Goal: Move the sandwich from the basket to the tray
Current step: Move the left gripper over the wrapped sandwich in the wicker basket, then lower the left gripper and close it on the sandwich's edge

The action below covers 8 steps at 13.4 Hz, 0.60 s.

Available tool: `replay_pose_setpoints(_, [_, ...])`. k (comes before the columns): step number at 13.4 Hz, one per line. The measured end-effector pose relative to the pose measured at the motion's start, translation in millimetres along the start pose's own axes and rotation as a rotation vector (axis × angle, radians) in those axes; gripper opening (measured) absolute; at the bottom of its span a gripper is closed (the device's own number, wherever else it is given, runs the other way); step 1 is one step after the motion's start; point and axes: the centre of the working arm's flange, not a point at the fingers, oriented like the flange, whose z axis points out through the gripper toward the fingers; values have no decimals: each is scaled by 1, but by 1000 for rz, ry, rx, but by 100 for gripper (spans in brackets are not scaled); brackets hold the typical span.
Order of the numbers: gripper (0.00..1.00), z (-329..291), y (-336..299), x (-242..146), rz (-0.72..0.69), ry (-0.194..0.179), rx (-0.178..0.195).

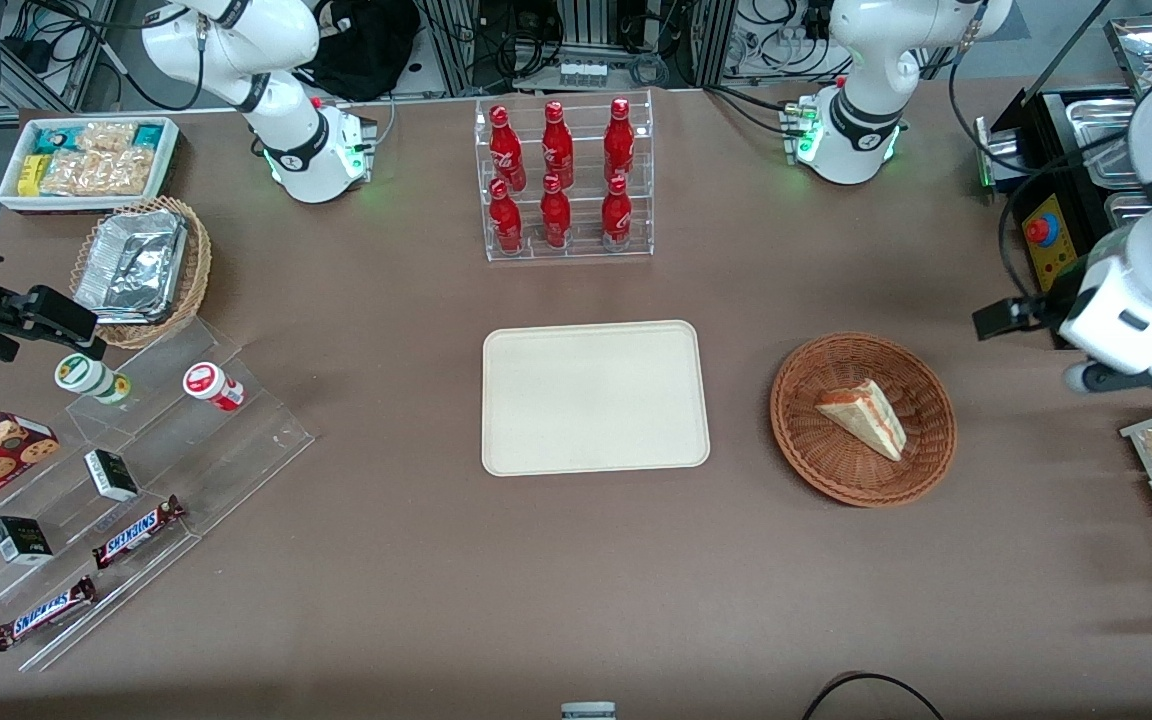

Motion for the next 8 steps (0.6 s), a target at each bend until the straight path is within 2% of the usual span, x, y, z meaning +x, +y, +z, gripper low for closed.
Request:
replay_pose_setpoints(3, [100,42,18,7,-93,15,-2])
replay_pose_setpoints(8, [100,111,55,5,-376,58,-17])
